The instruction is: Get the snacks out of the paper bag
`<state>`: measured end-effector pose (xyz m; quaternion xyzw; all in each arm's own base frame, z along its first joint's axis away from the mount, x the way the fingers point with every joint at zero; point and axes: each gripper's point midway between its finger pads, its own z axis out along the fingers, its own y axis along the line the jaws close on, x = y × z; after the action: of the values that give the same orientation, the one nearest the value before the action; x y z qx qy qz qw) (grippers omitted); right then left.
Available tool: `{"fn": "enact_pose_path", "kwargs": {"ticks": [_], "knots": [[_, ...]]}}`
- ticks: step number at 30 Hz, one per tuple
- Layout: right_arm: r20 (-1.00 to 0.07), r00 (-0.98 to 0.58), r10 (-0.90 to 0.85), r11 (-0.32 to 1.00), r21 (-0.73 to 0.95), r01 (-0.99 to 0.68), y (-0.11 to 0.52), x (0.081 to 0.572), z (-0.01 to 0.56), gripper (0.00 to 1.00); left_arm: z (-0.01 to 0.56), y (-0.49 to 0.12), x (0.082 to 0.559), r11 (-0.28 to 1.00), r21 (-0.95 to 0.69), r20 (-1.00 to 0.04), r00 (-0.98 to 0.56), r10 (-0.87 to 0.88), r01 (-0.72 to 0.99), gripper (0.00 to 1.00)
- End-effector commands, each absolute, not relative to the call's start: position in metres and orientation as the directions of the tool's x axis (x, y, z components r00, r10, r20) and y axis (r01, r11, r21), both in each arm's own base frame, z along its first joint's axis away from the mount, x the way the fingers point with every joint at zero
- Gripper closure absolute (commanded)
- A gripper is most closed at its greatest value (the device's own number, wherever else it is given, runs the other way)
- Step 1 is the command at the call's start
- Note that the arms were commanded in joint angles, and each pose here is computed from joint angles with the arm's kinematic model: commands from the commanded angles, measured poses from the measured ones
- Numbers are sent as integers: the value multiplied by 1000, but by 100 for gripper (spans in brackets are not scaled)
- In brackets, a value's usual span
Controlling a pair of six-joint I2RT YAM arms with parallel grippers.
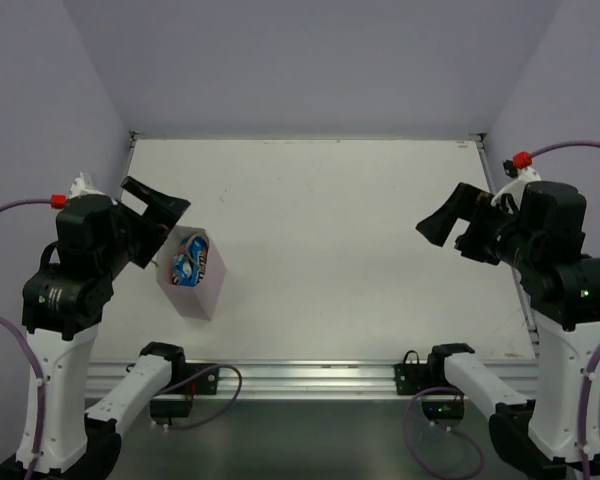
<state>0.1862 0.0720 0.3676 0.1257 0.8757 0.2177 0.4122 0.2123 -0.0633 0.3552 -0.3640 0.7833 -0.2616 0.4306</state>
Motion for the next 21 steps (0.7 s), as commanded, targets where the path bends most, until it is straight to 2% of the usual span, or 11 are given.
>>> {"fn": "enact_pose_path", "kwargs": {"ticks": [1, 3, 6, 10, 14, 17, 18, 19, 20, 21], "knots": [[-630, -668, 396, 868, 494, 48, 74, 157, 357, 1, 407, -61, 175, 577, -800, -524, -279, -805, -163, 0], [-647, -652, 396, 867, 497, 35, 73, 149, 357, 1, 429, -56, 164, 643, -760, -608, -249, -754, -93, 0], [-618, -685, 387, 866, 499, 40, 77, 145, 338, 1, 421, -39, 156, 729, -654, -670, -293, -682, -202, 0], [-617, -703, 354, 876, 483, 17, 80, 147, 336, 1, 423, -14, 153, 786, -562, -754, -230, -615, -257, 0], [-641, -696, 323, 887, 461, -12, 81, 149, 343, 1, 370, -9, 164, 803, -476, -744, -322, -586, -359, 0], [-628, -716, 305, 887, 460, -26, 86, 153, 340, 1, 365, -7, 165, 765, -535, -735, -250, -630, -357, 0], [-630, -718, 297, 887, 460, -36, 87, 153, 341, 1, 374, -1, 159, 780, -531, -768, -201, -608, -330, 3], [-628, -721, 293, 889, 457, -36, 88, 154, 341, 1, 381, 2, 161, 801, -514, -794, -181, -580, -308, 11], [-629, -722, 289, 889, 455, -41, 88, 154, 341, 1, 383, 6, 160, 840, -450, -831, -202, -518, -302, 31], [-634, -721, 279, 891, 452, -53, 89, 154, 343, 1, 376, 10, 168, 854, -389, -838, -252, -484, -346, 38]]}}
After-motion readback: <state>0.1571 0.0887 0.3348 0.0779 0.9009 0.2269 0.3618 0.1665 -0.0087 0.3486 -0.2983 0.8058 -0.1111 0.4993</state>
